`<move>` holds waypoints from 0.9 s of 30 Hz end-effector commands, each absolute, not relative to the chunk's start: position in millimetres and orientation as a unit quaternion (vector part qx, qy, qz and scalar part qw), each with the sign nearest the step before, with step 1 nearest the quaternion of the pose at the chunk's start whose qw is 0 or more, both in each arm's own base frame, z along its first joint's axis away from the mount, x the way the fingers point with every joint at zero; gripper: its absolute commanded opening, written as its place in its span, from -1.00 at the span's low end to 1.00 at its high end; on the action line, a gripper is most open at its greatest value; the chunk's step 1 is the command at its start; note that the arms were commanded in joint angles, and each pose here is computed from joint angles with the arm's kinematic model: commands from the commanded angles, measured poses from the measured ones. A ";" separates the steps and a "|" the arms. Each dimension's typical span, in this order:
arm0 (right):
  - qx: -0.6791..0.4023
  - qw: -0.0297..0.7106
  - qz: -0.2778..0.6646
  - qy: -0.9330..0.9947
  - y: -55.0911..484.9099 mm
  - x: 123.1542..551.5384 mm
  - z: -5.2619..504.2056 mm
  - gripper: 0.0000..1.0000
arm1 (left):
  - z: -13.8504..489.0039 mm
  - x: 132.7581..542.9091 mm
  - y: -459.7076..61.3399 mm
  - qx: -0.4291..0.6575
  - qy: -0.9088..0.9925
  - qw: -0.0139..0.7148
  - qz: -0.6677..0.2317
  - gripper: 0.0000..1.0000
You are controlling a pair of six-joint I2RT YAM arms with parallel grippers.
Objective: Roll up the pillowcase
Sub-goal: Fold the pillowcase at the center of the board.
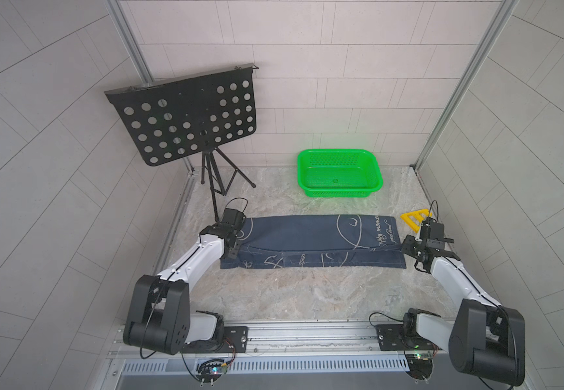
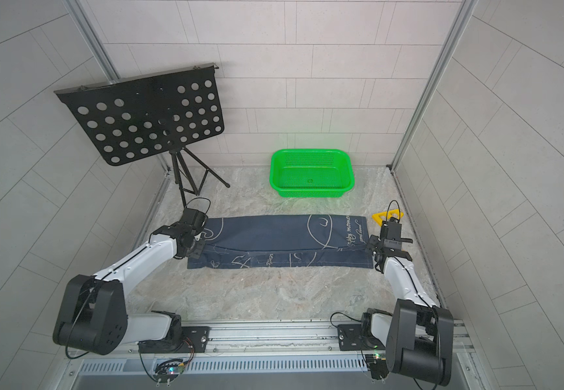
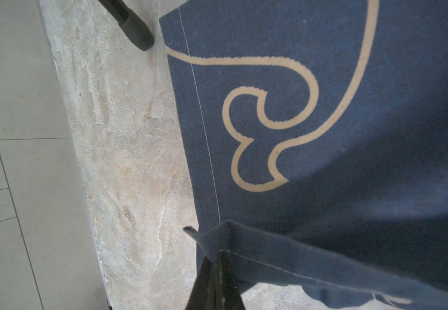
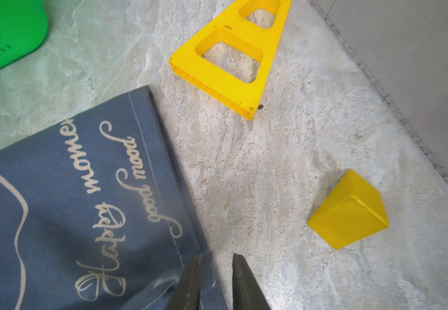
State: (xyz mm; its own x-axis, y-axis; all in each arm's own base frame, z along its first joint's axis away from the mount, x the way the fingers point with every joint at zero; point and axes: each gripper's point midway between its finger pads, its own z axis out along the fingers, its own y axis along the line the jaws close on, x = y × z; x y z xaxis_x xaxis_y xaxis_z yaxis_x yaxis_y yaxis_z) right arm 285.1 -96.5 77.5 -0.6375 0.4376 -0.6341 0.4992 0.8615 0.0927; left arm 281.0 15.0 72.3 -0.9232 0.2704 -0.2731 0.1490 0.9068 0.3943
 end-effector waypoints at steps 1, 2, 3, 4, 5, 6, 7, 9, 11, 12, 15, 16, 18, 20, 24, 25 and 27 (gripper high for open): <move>0.258 0.341 -0.083 0.900 -104.7 279.9 93.5 -0.49 | 79.4 281.9 19.2 0.124 0.955 0.170 0.209 -0.73; 0.258 0.340 -0.090 0.900 -106.0 278.7 96.1 -0.49 | 79.8 281.2 18.9 0.126 0.955 0.169 0.210 -0.71; 0.259 0.340 -0.096 0.899 -107.2 277.5 100.4 -0.49 | 80.7 280.9 19.2 0.126 0.954 0.168 0.212 -0.66; 0.258 0.341 -0.098 0.899 -107.1 276.9 103.3 -0.47 | 82.4 280.4 19.7 0.127 0.953 0.169 0.216 -0.53; 0.258 0.342 -0.100 0.898 -106.8 276.5 105.8 -0.45 | 84.8 280.4 20.2 0.127 0.952 0.172 0.218 -0.40; 0.254 0.345 -0.100 0.898 -105.6 277.2 109.4 -0.43 | 87.5 279.9 20.2 0.128 0.952 0.174 0.219 -0.35; 0.248 0.350 -0.097 0.898 -103.5 279.1 112.8 -0.41 | 90.0 279.0 20.4 0.128 0.952 0.174 0.219 -0.34; 0.236 0.351 -0.089 0.902 -98.6 281.8 115.8 -0.38 | 96.0 278.1 21.0 0.126 0.950 0.181 0.220 -0.32; 0.223 0.354 -0.072 0.905 -90.1 288.0 123.4 -0.33 | 101.9 276.6 23.0 0.125 0.948 0.186 0.225 -0.26; 0.217 0.352 -0.058 0.909 -82.6 289.3 123.5 -0.30 | 105.3 275.5 25.2 0.123 0.946 0.189 0.231 -0.24; 0.201 0.333 -0.023 0.921 -57.2 288.1 119.5 -0.20 | 119.0 272.7 32.0 0.106 0.943 0.197 0.247 -0.20; 0.199 0.321 -0.015 0.926 -48.6 284.5 116.0 -0.16 | 123.2 271.2 32.8 0.106 0.942 0.196 0.249 -0.20; 0.201 0.304 -0.001 0.931 -34.9 277.4 109.4 -0.10 | 130.7 268.8 33.4 0.104 0.943 0.197 0.249 -0.14; 0.208 0.288 0.005 0.935 -24.3 269.0 103.0 -0.05 | 137.6 266.2 36.5 0.100 0.941 0.198 0.257 -0.03; 0.265 0.281 0.021 0.922 -18.9 253.8 97.8 0.10 | 155.9 263.6 38.6 0.092 0.939 0.206 0.260 0.21; 0.281 0.268 0.020 0.921 -19.4 244.0 85.9 0.12 | 164.0 264.4 40.4 0.086 0.937 0.209 0.265 0.29; 0.307 0.264 0.010 0.914 -24.6 235.9 79.6 0.19 | 181.3 268.5 42.8 0.060 0.935 0.224 0.270 0.42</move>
